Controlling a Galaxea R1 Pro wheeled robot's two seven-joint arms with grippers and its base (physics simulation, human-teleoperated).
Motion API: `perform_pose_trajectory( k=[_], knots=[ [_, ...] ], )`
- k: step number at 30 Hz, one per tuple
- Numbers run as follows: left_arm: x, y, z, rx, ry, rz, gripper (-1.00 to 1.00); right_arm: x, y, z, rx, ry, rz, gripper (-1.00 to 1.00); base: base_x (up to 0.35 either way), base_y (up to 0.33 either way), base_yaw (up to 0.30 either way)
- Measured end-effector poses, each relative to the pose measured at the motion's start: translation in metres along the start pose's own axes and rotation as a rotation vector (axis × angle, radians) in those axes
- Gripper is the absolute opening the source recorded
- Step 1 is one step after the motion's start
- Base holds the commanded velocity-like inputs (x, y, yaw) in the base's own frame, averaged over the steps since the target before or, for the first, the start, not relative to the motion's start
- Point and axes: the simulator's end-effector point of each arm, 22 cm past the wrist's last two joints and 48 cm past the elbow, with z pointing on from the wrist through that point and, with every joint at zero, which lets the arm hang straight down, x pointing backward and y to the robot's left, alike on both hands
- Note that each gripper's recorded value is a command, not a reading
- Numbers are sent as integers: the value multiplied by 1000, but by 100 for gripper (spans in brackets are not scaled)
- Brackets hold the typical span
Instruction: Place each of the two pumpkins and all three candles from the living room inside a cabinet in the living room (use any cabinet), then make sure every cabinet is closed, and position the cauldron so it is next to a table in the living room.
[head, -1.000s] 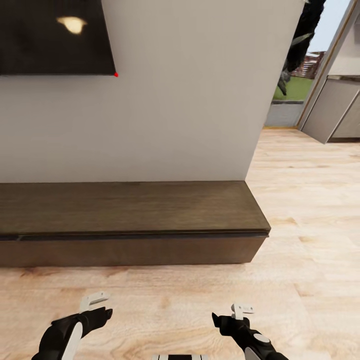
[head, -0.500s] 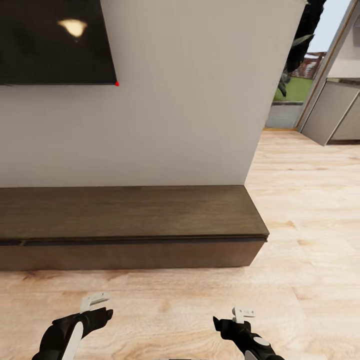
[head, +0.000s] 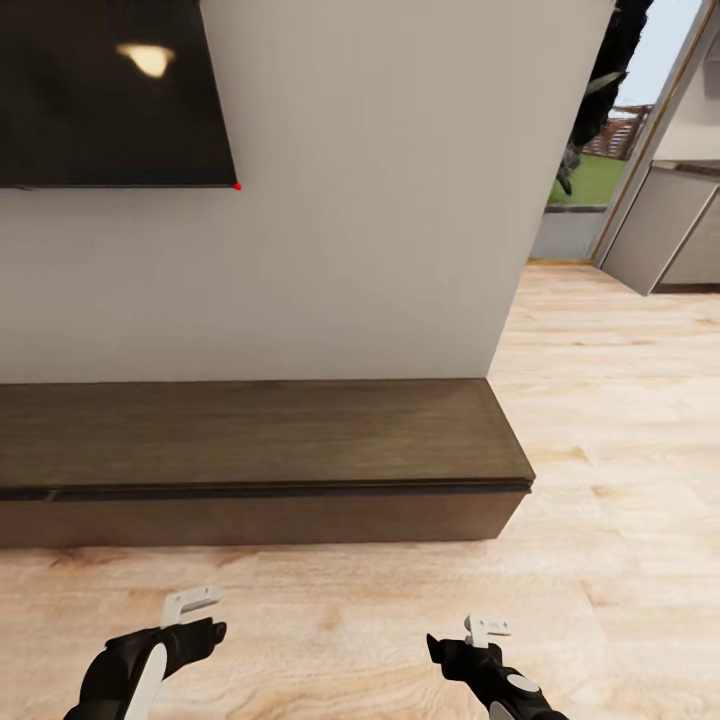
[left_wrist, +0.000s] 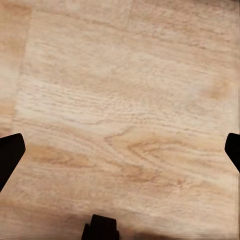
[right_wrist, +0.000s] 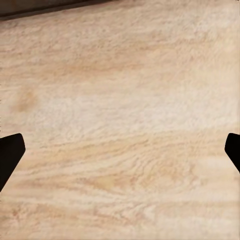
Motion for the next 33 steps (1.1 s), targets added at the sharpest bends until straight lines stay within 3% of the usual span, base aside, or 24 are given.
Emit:
perform_pose_trajectory(
  k=[9, 13, 21, 33],
  knots=[
    [-1, 0, -17, -5, 38, 6, 100, -13, 0, -14, 11, 7, 14, 100, 0, 0, 13],
    [-3, -3, -24, -2, 46, 6, 100, -24, -9, -20, 33, 2, 62, 100, 0, 0, 221],
    [-10, -5, -38, -1, 52, 7, 100, -25, -15, -31, 55, 26, 70, 100, 0, 0, 278],
    [-18, -6, -58, -4, 64, 8, 100, -16, 6, -44, 50, 73, 80, 100, 0, 0, 251]
  ],
)
